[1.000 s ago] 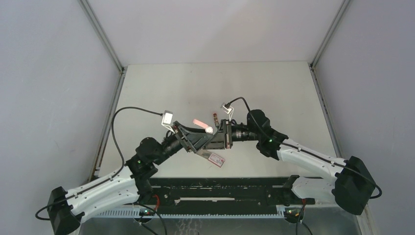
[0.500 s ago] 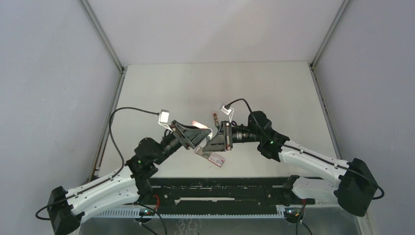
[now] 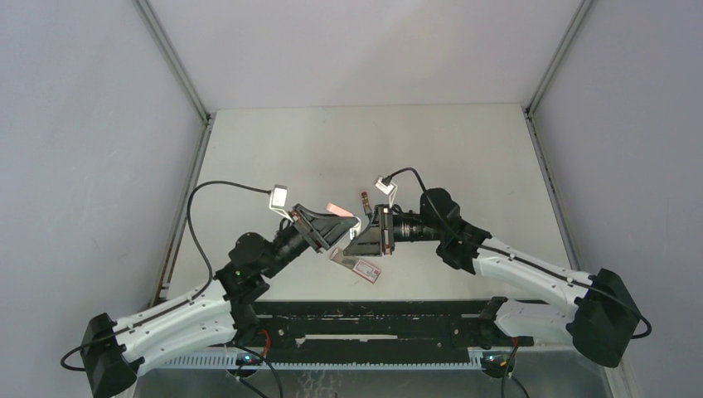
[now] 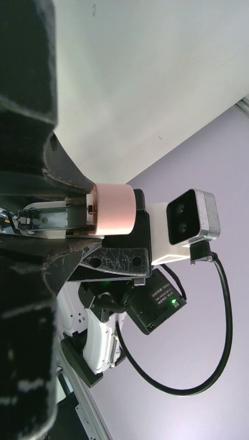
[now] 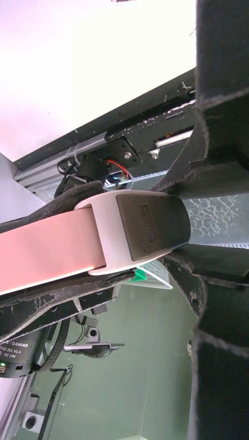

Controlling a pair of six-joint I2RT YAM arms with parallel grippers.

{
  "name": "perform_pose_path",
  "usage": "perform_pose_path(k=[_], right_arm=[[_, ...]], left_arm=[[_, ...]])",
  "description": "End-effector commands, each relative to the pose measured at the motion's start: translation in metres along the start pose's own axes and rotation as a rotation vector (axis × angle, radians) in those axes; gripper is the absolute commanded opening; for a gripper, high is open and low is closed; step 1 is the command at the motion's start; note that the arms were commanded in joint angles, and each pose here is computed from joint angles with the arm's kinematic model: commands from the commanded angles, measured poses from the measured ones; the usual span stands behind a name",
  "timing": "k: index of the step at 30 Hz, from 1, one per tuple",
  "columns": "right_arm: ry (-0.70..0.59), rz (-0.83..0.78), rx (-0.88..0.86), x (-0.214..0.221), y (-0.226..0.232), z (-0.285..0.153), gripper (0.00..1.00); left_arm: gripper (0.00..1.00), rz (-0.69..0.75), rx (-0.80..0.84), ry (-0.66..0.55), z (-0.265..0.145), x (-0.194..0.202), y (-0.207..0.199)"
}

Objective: Load the staples into the stapler

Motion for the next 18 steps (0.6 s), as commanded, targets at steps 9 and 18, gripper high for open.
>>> perform_pose_path(k=[9, 18], right_arm=[[-0.133, -0.129, 0.189, -0.01, -0.013, -0.037, 0.72], [-0.275, -0.109, 0.486, -0.008, -0.054, -0.087, 0.76]], left_arm=[[0.0, 0.09, -0.286, -0.034, 0.008, -0.016, 0.02], [0.0, 0.267, -0.732, 0.162, 0.031, -0.008, 0.087]])
Point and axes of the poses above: each gripper's point midway between its finger pads, its own z axis out along the fingers, its own y axis along the line the jaws close on, x = y × z, the point moved 8 cm from there along -z, back along the fingers, and after that the axes turned 8 degrees about z, right-handed, at the moved point
